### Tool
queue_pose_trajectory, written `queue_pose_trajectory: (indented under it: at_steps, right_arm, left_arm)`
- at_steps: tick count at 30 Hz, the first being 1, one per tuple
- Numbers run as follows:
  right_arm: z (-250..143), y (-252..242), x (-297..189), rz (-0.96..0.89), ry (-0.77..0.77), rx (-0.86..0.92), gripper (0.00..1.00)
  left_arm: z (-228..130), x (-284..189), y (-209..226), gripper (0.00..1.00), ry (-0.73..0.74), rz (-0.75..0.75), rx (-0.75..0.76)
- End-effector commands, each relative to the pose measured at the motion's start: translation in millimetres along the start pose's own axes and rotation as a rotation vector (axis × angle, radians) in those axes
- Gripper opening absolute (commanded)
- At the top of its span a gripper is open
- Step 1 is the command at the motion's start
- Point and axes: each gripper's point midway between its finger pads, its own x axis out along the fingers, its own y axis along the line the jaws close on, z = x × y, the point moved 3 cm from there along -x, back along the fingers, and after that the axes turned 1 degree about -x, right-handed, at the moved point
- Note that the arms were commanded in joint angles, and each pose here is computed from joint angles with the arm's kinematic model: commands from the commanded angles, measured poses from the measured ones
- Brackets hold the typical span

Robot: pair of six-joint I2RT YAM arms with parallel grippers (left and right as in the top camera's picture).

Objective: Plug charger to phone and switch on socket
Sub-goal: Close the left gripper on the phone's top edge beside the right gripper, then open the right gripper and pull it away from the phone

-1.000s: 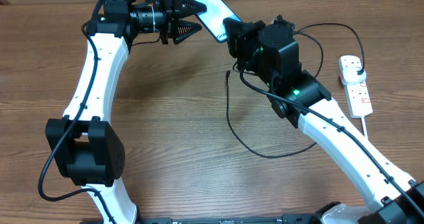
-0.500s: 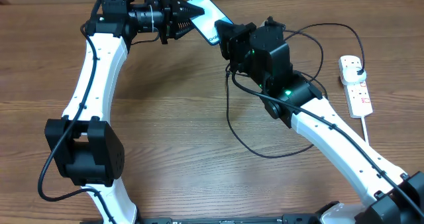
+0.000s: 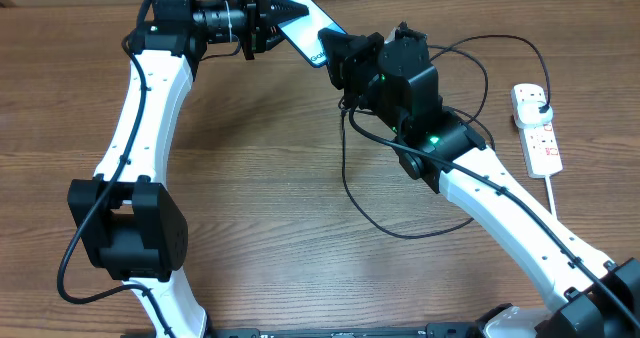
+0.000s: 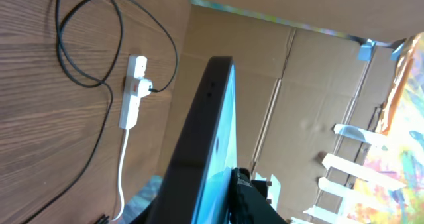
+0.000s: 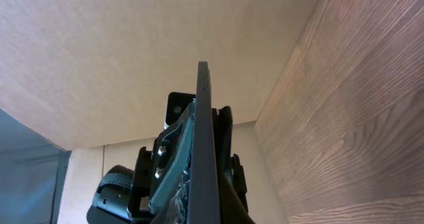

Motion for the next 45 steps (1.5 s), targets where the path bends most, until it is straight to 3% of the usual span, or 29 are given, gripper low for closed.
queue_pose_trajectory:
  at_steps: [1, 4, 11, 18, 22, 27, 30, 35, 40, 45]
  right_arm:
    - [-10, 18, -5, 0.058, 0.039, -0.005, 0.04]
    - [-10, 18, -5, 0.058, 0.039, -0.005, 0.04]
    - [-8, 18, -5, 0.059, 0.032, -0.005, 0.05]
    - [-8, 18, -5, 0.058, 0.030, -0.006, 0.21]
    - [-8, 18, -5, 0.058, 0.030, -0.006, 0.23]
    - [-7, 12, -5, 0.028, 0.027, -0.006, 0.50]
    - [-3, 4, -5, -0.009, 0.002, -0.016, 0.59]
    - [5, -16, -6, -0.101, -0.049, -0.058, 0.61]
    - [11, -26, -8, -0.158, -0.077, -0.244, 0.72]
    - [12, -36, -10, -0.215, -0.041, -0.570, 0.94]
  left_arm:
    - [-6, -3, -15, 0.16, 0.016, -0.027, 0.015]
    - [-7, -3, -20, 0.08, 0.028, -0.043, 0.030]
    - [-10, -3, -21, 0.04, 0.045, -0.051, 0.033]
    - [-9, -3, -21, 0.04, 0.041, -0.050, 0.035]
    - [-8, -3, -21, 0.04, 0.036, -0.049, 0.066]
    - [-9, -3, -21, 0.04, 0.035, -0.051, 0.153]
    - [-8, -4, -21, 0.04, 0.031, -0.052, 0.206]
    - [-2, -12, -19, 0.04, 0.010, -0.051, 0.277]
    - [6, -26, -13, 0.04, -0.019, -0.040, 0.327]
    - [15, -42, -7, 0.04, -0.052, -0.024, 0.476]
